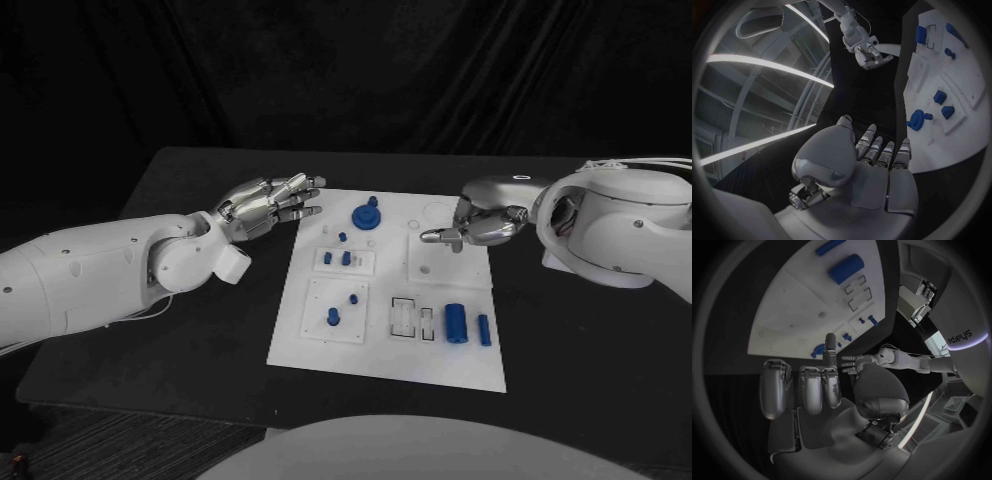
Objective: Assemble the parts on the task board
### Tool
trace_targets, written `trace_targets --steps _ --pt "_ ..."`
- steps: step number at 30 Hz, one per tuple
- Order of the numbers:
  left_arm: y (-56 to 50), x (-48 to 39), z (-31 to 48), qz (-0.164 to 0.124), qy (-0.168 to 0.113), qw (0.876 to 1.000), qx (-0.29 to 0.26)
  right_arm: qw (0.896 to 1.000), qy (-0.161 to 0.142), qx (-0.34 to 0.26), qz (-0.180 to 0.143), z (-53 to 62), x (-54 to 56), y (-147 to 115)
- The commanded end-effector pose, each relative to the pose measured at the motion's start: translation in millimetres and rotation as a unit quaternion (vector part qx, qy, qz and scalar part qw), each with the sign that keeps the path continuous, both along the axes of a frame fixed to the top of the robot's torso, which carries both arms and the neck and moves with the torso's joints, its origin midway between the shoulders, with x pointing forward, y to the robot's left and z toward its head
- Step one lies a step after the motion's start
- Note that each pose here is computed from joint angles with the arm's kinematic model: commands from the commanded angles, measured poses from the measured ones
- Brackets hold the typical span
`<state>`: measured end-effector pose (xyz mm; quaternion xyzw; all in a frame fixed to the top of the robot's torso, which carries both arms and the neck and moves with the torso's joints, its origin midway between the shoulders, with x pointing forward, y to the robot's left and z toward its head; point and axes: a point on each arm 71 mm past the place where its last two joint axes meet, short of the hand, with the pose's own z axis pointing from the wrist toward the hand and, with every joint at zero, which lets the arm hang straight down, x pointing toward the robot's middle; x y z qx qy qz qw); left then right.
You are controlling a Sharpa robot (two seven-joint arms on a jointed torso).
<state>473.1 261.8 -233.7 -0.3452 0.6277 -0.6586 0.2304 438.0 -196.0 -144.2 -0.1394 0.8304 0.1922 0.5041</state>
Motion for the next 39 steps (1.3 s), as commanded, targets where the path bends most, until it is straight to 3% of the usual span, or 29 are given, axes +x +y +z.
trace_targets --steps 1,11,21,39 --pt "-1.0 -0.9 0.7 -0.003 -0.005 1.0 -0.008 0.983 0.145 -0.088 -0.073 -19.8 -6.8 -14.7" --pt "-0.1 -1.1 1.1 -0.002 -0.007 1.0 -0.009 0.969 0.211 -0.082 -0.101 -33.1 -12.7 -17.1" --pt "-0.8 -0.7 1.0 -0.002 -0.007 1.0 -0.009 0.958 0.255 -0.077 -0.105 -58.7 -22.8 -14.3" --pt "-1.4 -0.5 0.5 -0.004 -0.005 1.0 -0.009 0.957 0.247 -0.117 -0.091 -76.0 -29.0 -14.9"
